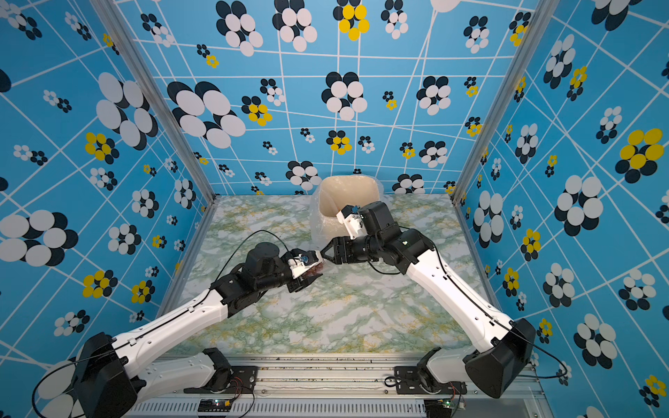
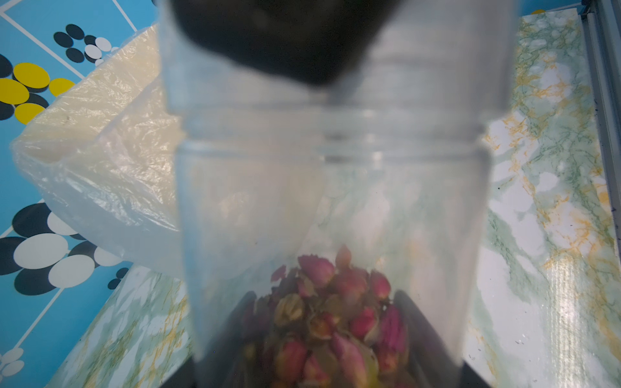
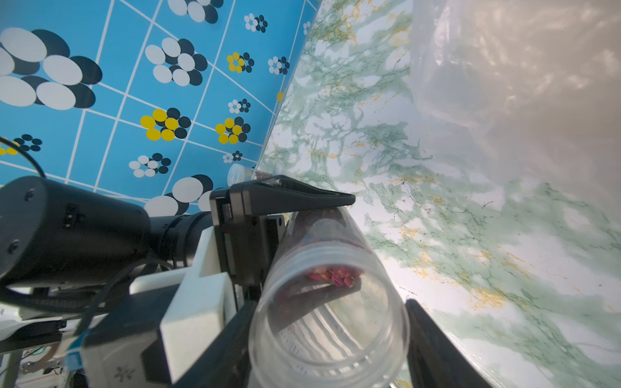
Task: Empty the moldy dried flower tea in the jars
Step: Unscrew the lid from the jar.
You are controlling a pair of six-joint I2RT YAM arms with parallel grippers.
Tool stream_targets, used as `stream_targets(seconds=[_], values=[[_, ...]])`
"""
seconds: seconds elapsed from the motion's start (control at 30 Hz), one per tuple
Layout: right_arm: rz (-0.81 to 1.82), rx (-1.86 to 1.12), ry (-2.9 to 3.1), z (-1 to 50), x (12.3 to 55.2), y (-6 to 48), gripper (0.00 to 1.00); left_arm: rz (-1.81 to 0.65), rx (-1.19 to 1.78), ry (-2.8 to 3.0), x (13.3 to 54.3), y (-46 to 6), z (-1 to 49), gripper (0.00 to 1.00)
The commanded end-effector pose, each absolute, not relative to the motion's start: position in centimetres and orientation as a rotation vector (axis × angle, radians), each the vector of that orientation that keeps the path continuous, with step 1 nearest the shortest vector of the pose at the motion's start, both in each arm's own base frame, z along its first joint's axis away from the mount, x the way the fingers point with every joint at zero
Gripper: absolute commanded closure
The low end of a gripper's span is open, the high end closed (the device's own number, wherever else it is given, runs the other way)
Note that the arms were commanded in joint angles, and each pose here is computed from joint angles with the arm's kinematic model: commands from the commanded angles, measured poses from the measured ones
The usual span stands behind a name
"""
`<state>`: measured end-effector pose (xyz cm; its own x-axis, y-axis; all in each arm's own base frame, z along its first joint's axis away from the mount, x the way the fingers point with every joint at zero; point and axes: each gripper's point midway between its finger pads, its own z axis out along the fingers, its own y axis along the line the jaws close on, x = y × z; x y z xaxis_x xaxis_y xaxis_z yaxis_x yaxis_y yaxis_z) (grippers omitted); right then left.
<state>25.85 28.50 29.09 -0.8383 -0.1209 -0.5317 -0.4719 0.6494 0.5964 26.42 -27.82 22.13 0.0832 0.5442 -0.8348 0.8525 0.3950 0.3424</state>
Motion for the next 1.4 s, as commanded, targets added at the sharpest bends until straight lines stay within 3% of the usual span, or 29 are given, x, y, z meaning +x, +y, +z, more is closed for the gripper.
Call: stream_targets(seconds=[0.0, 0.17, 0.37, 0.5, 0.9, 1.37], values=[[1.08, -0.535, 2.415, 29.3, 25.0, 29.2, 0.42, -0.365, 1.27, 1.544, 26.3, -28.2, 23.5, 0.85], [1.069, -0.695, 2.361, 29.7, 24.4, 29.4, 0.51, -0.455, 1.3, 1.536, 25.2, -28.9, 23.5, 0.86], [0.936, -1.178, 2.098, 29.6, 22.1, 28.7, 0.6, -0.818, 1.395, 1.488, 21.0, -30.1, 24.1, 0.86], [0.769, -1.338, 1.937, 30.1, 22.4, 27.9, 0.72, -1.006, 1.42, 1.502, 19.4, -30.3, 24.5, 0.86], [0.537, -1.537, 1.704, 30.5, 23.0, 27.0, 0.68, -1.228, 1.427, 1.513, 17.9, -30.1, 25.0, 0.85], [0.48, -1.378, 1.645, 32.6, 23.5, 26.2, 0.63, -0.95, 1.337, 1.593, 21.6, -29.3, 23.8, 0.85]])
